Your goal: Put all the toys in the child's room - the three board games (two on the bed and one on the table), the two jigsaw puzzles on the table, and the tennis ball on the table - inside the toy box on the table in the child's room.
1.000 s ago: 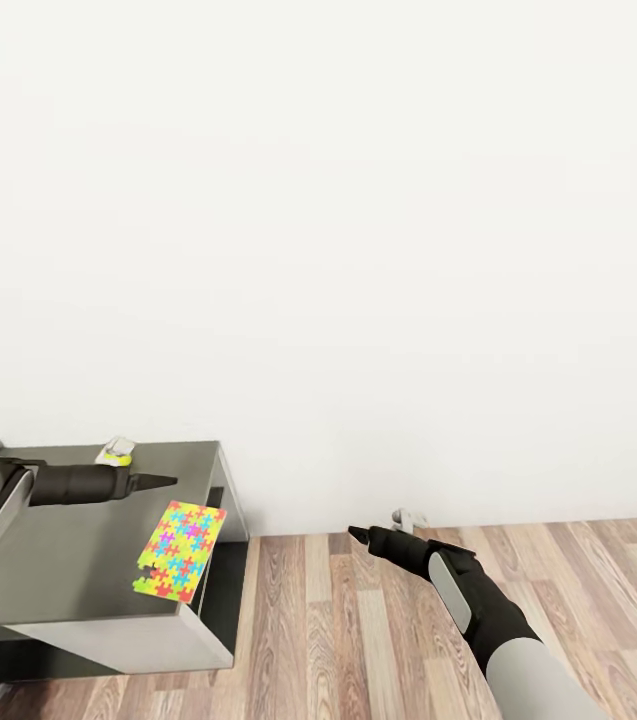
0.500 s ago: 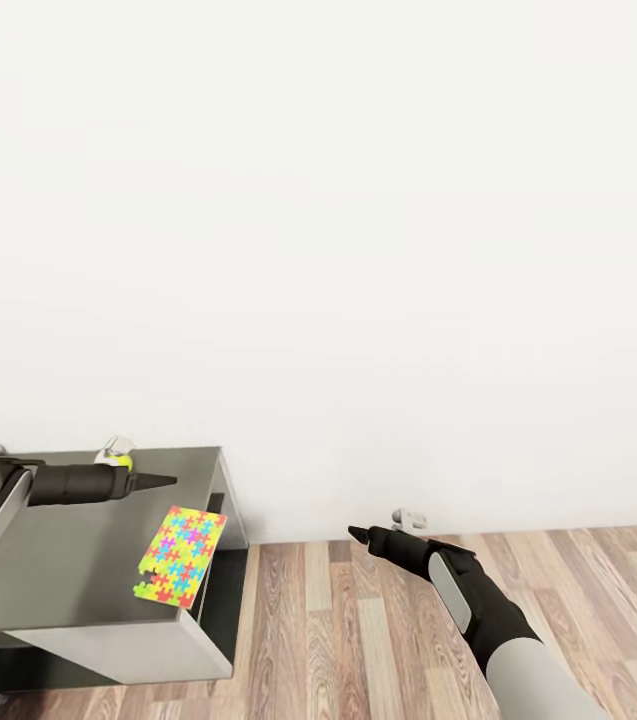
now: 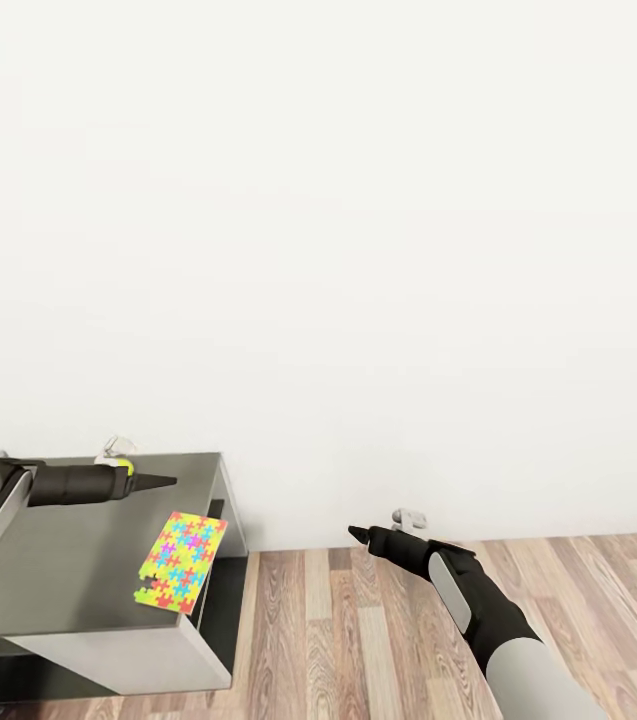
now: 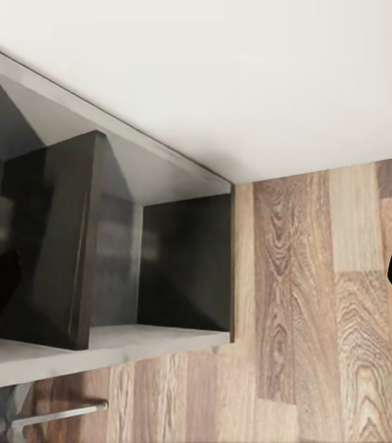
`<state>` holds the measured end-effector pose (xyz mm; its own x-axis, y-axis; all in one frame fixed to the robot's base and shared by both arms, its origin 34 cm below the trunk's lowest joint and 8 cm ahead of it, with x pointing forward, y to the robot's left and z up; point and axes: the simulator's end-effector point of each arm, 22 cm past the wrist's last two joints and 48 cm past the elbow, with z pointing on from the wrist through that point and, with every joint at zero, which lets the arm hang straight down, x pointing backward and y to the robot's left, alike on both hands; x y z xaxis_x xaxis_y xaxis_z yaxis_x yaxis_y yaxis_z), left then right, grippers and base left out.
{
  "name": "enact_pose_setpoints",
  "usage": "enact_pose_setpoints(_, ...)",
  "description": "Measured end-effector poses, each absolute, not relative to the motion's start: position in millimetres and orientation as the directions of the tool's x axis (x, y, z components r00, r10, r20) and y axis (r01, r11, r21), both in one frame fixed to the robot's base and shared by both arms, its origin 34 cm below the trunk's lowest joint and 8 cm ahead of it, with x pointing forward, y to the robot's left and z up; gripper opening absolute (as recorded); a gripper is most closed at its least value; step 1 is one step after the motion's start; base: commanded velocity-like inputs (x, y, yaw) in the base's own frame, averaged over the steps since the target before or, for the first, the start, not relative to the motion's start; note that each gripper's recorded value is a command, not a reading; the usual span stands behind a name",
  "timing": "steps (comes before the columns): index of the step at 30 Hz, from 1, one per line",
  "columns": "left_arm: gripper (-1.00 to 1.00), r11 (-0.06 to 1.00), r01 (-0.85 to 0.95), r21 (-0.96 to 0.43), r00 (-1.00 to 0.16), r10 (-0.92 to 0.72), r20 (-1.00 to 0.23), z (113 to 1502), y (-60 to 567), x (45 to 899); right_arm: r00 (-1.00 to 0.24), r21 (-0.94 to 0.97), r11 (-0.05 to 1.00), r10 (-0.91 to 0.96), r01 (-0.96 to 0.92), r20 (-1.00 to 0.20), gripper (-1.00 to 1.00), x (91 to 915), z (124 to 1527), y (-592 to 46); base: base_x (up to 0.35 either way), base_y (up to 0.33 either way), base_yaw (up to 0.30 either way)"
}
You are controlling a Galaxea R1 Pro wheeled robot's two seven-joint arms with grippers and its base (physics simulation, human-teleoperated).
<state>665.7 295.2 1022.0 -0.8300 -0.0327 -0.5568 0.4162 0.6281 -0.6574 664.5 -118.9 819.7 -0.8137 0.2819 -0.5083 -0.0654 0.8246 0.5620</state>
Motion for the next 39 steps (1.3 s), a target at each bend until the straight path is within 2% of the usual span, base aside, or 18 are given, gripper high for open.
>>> enact_pose_setpoints(21,1.0,0.629,0.436,-0.644,-0.812,-0.035,-0.583,1040.1,295.9,664.6,-0.796,0.562,0.823,0.285,-0.083,-0.534,1.0,670.3,838.8,-118.1,0.0,0.006,0.0)
enact_pose_setpoints(39,1.0,0.63,0.452,-0.632,-0.795,-0.037,-0.606,1055.9,297.1,663.4,-0.781,0.565,0.819,0.29,-0.096,-0.553,1.0,674.8,855.5,-117.4,0.0,0.127,0.0)
